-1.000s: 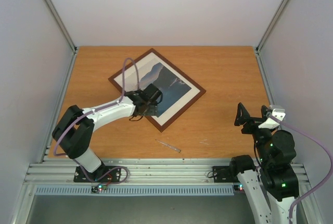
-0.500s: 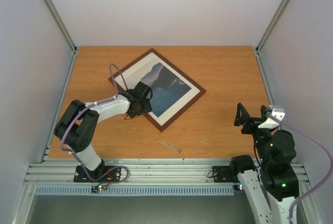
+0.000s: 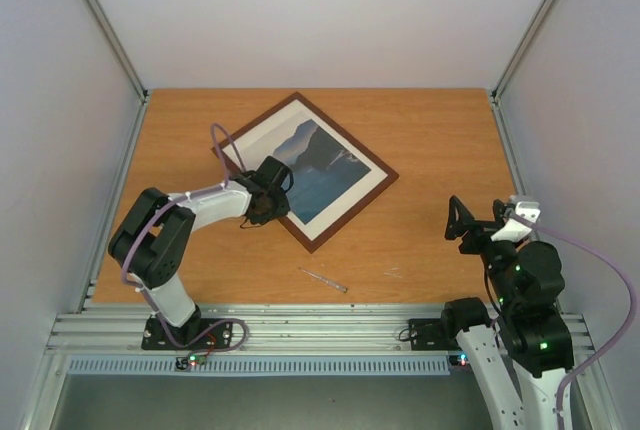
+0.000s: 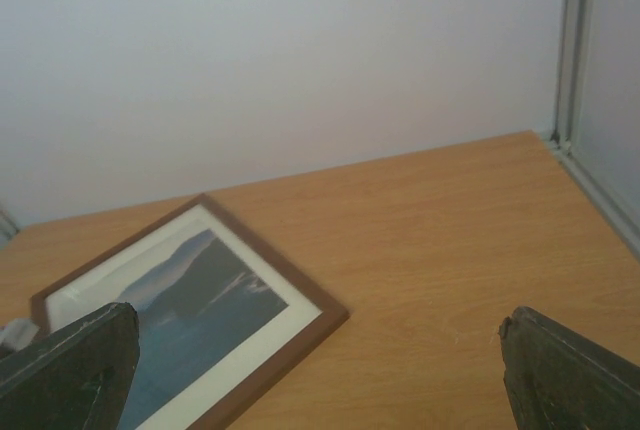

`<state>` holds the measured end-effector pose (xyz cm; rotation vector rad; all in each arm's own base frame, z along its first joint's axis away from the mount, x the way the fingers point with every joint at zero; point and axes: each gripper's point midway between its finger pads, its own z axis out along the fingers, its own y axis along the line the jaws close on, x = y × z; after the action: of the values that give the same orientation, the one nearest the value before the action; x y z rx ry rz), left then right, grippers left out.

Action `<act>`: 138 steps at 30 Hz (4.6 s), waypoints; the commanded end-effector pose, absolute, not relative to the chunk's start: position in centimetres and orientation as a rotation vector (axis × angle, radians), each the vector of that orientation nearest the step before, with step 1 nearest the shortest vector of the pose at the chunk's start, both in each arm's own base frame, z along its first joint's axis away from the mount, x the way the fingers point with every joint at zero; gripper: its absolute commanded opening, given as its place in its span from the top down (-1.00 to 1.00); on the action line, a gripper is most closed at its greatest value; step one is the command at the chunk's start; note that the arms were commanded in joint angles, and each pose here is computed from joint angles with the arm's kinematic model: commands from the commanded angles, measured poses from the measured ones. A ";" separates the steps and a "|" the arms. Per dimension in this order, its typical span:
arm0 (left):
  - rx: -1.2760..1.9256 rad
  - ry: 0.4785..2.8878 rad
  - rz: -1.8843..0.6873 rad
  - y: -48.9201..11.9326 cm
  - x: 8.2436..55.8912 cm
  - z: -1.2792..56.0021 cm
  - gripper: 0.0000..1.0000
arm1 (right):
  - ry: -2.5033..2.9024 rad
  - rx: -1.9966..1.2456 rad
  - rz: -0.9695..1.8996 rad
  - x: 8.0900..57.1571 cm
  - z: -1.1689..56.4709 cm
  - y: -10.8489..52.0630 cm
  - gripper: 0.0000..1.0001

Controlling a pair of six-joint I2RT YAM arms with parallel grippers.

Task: Take the photo out of the frame
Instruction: Adjust the photo frame at the center of the board, then turn over the photo frame at the center of the board.

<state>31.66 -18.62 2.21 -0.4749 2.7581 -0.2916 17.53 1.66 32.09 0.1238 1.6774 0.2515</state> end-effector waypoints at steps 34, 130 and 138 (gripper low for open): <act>0.235 2.736 -0.297 -22.9 39.2 4.1 0.67 | 2.071 -0.742 0.576 25.0 21.1 21.3 -0.97; -0.202 2.686 -0.565 -19.0 31.0 9.2 0.99 | 1.665 -1.143 -0.531 26.4 9.0 28.0 -0.07; -0.323 2.613 -0.620 -17.8 30.7 10.4 0.95 | 1.632 -1.116 -0.498 26.4 11.3 28.1 0.48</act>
<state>30.58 -17.96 9.67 -0.2411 2.6573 -0.5435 25.56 27.42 7.79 -1.3493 1.5929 -0.6426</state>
